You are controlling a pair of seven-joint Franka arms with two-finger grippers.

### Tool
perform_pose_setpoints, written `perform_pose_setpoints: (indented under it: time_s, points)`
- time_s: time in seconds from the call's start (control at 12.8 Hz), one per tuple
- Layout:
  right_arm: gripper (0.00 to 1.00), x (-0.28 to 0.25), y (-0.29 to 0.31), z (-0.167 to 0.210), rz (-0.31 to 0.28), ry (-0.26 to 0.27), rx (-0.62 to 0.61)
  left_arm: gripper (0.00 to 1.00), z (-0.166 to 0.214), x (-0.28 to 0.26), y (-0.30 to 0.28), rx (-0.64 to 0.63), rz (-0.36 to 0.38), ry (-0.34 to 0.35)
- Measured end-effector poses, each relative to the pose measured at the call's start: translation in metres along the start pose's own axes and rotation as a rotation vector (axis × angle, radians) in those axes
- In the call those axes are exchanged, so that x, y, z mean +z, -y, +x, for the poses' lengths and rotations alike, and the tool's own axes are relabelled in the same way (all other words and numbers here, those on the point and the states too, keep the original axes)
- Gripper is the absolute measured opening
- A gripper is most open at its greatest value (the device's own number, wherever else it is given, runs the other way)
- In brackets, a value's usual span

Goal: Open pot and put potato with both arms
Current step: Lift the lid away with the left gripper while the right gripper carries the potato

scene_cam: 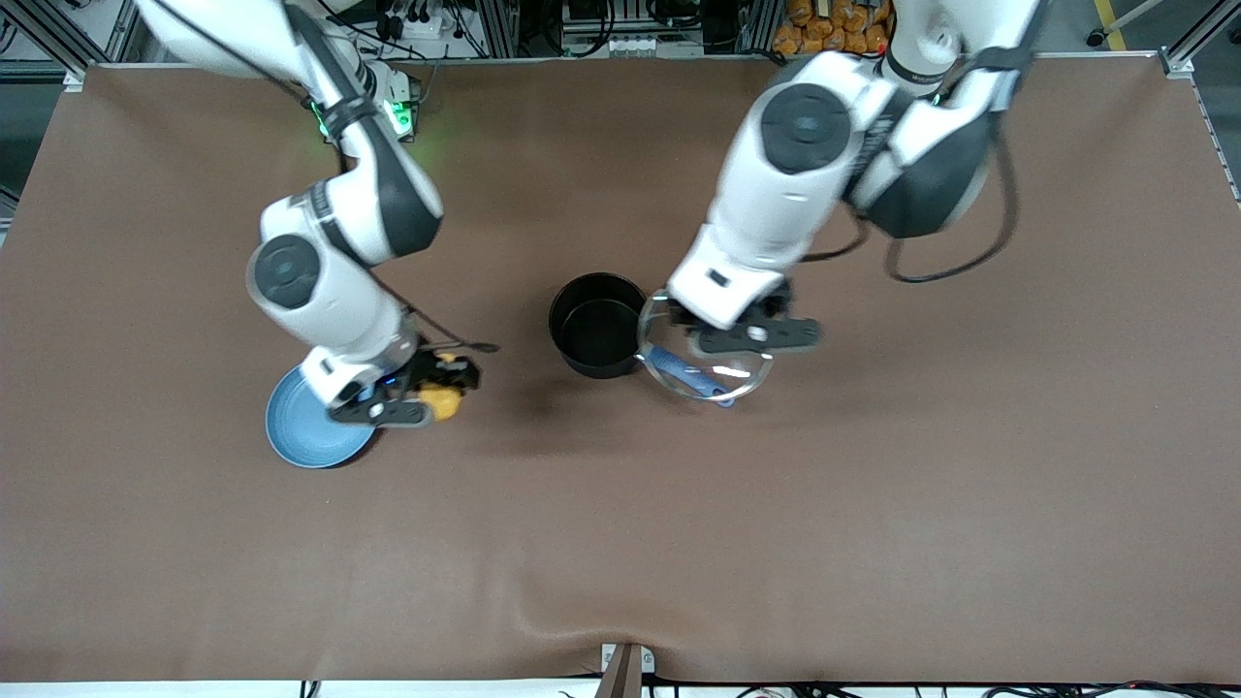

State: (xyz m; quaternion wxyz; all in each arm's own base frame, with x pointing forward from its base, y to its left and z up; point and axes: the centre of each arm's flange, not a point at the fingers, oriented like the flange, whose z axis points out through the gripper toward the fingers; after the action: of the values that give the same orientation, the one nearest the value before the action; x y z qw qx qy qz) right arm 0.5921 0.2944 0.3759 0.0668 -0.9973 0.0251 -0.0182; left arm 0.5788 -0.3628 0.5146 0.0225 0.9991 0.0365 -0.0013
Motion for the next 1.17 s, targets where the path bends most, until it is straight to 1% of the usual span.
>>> perform_pose_setpoints:
  time_s: [0.16,0.31,0.55,0.63,0.86,1.02,1.17]
  points:
    - [0.56,0.004,0.042,-0.025,0.005,0.007,-0.012,0.6,0.025,-0.004,0.052,0.001,0.028,0.025]
    - [0.56,0.009,0.067,-0.043,0.005,0.015,-0.037,0.6,0.044,0.005,0.092,-0.002,0.067,0.04]
    - [0.56,0.035,0.098,-0.067,0.001,0.031,-0.043,0.6,0.057,0.032,0.134,-0.017,0.14,0.068]
    - [0.56,0.047,0.112,-0.079,-0.002,0.037,-0.049,0.6,0.061,0.038,0.144,-0.023,0.155,0.074]
    - [0.56,0.079,0.14,-0.106,-0.022,0.047,-0.093,0.6,0.08,0.042,0.198,0.005,0.154,0.089]
    - [0.56,0.091,0.145,-0.114,-0.04,0.05,-0.114,0.6,0.091,0.057,0.238,0.026,0.14,0.081]
    - [0.56,0.107,0.146,-0.115,-0.054,0.033,-0.118,0.6,0.097,0.084,0.273,0.061,0.125,0.064]
